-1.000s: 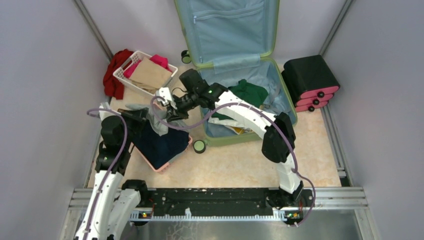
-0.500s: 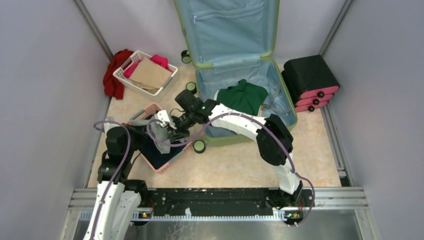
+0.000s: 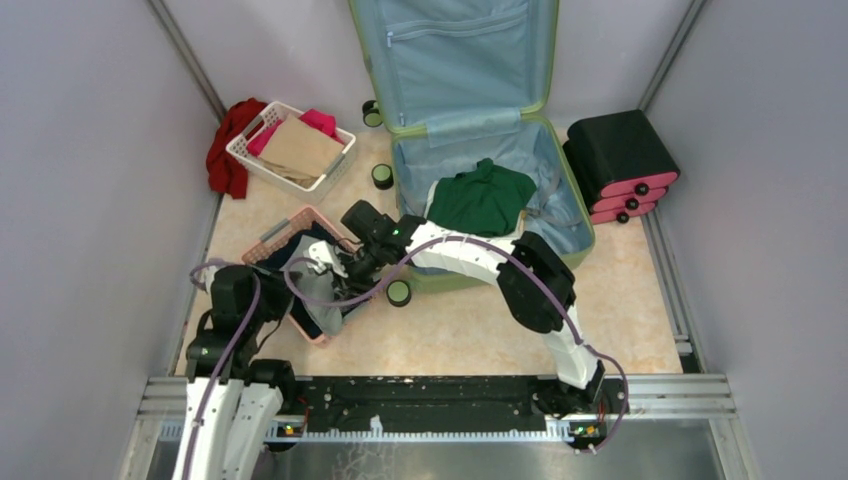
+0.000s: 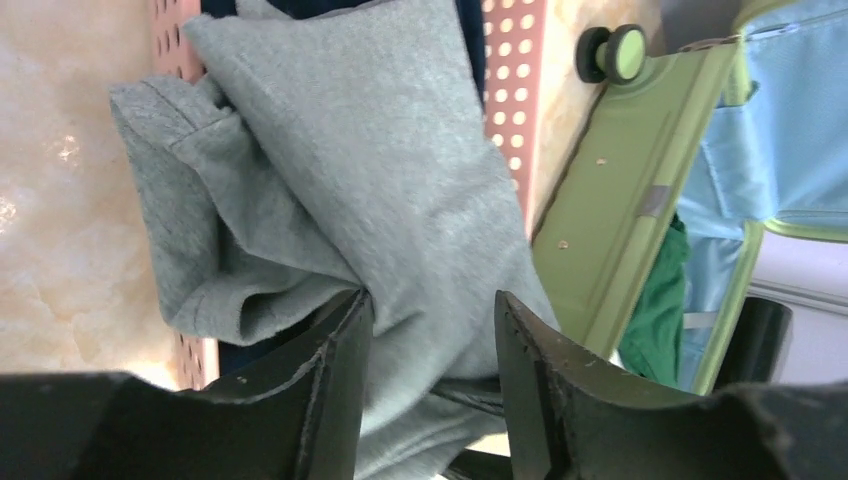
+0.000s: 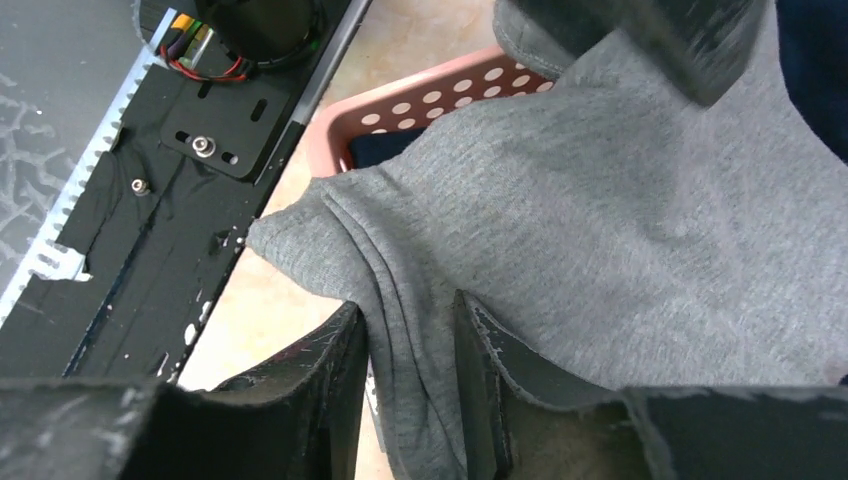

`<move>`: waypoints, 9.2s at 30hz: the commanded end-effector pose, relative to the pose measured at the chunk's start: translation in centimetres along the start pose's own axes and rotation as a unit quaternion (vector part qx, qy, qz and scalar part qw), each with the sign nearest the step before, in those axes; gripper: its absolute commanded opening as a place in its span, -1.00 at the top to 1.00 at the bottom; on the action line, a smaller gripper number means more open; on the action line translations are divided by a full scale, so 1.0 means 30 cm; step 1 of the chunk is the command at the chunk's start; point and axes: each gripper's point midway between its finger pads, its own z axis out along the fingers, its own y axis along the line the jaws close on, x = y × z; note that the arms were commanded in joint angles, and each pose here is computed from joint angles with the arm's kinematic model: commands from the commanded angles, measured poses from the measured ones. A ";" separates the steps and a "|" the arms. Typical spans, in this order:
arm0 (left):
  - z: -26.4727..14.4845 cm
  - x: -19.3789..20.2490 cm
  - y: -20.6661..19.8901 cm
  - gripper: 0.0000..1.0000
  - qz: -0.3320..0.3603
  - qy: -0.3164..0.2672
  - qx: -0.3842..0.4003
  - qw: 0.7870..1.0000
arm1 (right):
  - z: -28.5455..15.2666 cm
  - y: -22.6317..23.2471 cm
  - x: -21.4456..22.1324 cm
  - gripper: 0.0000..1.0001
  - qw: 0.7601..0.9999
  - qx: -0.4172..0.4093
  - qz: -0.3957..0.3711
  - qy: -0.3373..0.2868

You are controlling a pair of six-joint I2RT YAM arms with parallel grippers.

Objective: Open, take out, and arrange the luggage

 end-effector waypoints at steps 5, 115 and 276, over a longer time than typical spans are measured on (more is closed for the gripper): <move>-0.156 -0.083 -0.105 -0.31 0.028 -0.029 0.043 0.998 | -0.018 0.076 -0.072 0.01 0.998 -0.054 0.004 -0.023; -0.119 0.042 -0.535 -0.94 0.215 0.101 0.465 0.853 | -0.925 -0.063 0.149 -0.37 0.969 0.240 0.055 0.018; 0.269 0.763 -0.875 0.70 -0.146 0.312 0.255 0.904 | -1.027 0.054 0.145 1.00 0.962 0.211 0.151 -0.086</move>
